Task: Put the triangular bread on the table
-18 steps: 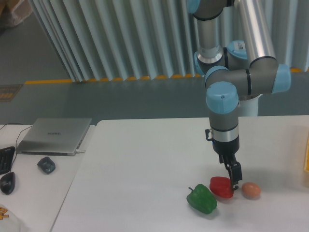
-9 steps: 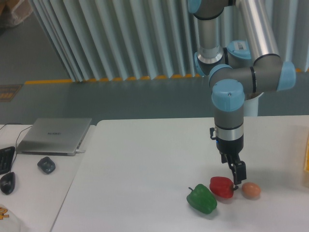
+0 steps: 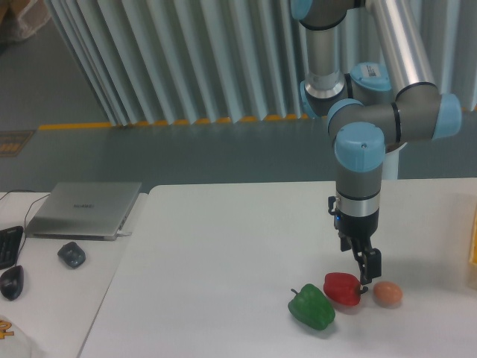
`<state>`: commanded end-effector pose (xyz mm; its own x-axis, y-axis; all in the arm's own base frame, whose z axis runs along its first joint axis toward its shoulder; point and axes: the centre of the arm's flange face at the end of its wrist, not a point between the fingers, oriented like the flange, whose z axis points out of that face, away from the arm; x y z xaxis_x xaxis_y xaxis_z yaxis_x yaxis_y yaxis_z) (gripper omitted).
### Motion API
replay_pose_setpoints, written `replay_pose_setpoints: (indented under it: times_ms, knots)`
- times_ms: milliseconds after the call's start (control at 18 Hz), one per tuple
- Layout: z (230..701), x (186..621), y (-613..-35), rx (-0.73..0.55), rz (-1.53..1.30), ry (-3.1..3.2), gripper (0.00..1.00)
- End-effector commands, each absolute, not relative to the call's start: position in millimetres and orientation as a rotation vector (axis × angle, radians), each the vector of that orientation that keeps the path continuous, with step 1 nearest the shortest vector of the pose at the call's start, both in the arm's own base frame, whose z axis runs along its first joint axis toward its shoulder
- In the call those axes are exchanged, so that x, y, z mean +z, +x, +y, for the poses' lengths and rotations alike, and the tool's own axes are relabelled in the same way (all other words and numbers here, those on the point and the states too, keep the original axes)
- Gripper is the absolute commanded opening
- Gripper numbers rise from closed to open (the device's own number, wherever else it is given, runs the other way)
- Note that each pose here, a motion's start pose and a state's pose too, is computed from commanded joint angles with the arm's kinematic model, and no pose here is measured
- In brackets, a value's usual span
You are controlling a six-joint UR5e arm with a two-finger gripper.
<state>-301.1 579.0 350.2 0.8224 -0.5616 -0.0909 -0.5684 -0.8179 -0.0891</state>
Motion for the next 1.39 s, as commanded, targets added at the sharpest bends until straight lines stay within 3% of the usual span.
replay_pose_setpoints:
  times_ms: [389, 722, 1389]
  knots:
    - [555, 374, -336, 0.183, 0.981, -2.891, 1.0]
    - [526, 384, -364, 0.178, 1.156, -2.848, 1.0]
    - [521, 381, -368, 0.171, 1.15, -2.852, 1.0]
